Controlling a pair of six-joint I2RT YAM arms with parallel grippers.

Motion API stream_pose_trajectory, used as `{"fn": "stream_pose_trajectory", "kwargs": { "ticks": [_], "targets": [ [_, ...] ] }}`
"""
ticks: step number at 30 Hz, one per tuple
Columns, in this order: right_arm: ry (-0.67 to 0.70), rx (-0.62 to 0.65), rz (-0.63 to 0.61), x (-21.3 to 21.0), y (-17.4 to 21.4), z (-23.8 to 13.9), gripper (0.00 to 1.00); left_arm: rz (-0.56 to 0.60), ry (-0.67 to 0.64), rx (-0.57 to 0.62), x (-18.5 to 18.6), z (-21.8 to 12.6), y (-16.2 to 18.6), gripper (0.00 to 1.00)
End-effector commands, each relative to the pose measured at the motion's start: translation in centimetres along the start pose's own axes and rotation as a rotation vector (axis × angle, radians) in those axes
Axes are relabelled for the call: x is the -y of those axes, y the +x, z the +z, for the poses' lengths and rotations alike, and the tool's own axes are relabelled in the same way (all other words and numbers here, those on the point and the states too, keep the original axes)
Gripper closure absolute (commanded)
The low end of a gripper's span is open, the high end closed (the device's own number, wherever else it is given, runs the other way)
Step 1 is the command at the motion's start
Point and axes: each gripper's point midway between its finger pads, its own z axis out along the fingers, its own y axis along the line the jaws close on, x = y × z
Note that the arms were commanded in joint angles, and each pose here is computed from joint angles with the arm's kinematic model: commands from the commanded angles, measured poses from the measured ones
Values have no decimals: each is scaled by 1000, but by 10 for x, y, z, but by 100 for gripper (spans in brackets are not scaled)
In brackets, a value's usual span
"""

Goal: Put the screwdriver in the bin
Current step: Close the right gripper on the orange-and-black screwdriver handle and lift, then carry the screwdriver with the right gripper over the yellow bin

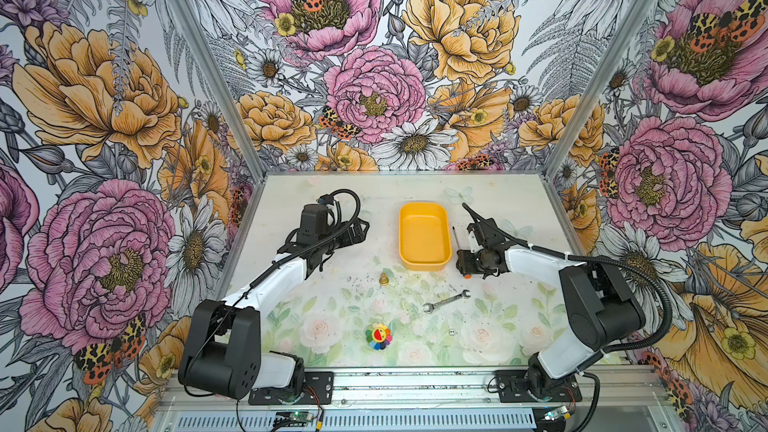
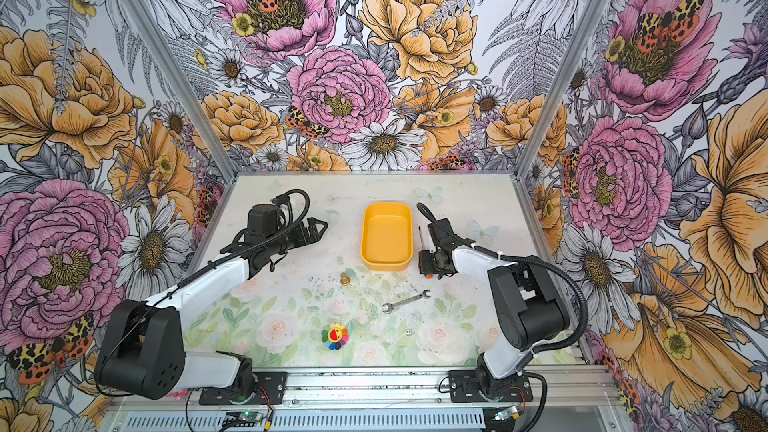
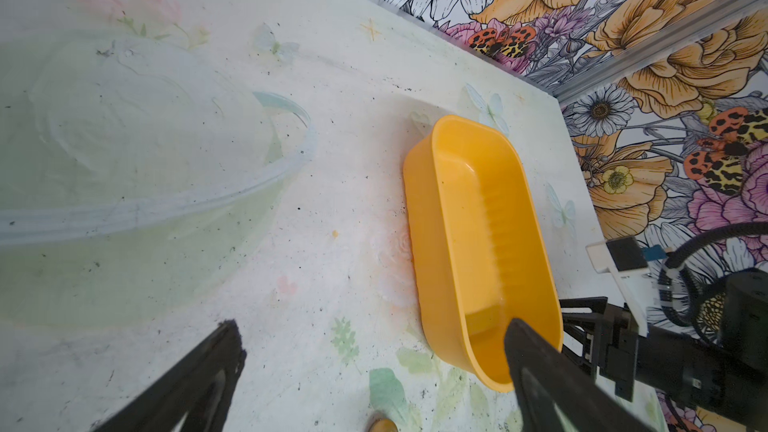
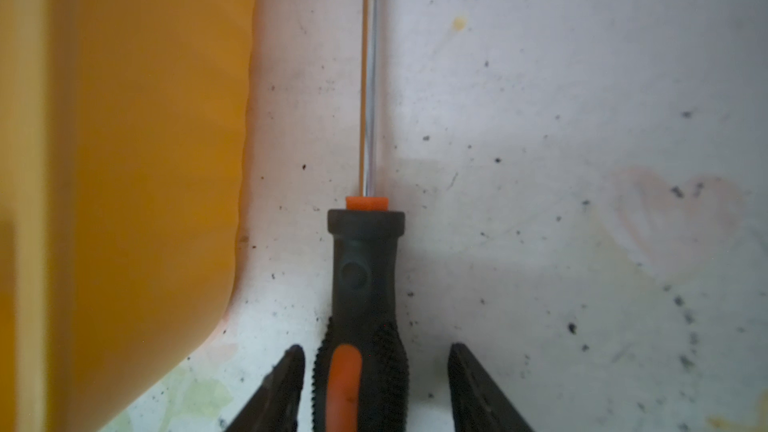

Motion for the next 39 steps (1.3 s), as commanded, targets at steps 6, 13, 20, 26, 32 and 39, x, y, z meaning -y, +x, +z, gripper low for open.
{"fn": "stream_pose_trajectory", "kwargs": {
  "ticks": [6, 13, 20, 26, 32, 39],
  "targets": [
    [31, -24, -22, 2, 1, 7, 62, 19, 60, -1, 19, 0, -5, 1],
    [8, -39, -21, -2, 2, 10, 74, 13, 60, -2, 20, -1, -5, 1],
    [-17, -9, -8, -6, -5, -4, 89, 10, 66, -2, 21, -2, -6, 1],
    [-98, 47, 92, -6, -22, -32, 98, 11, 80, -7, 25, -2, -6, 1],
    [-152, 122, 183, -2, -46, -71, 100, 17, 79, -9, 25, -1, -5, 1],
    [-143, 364, 255, -19, -119, -138, 100, 10, 74, -7, 23, 4, -3, 1]
  ]
}}
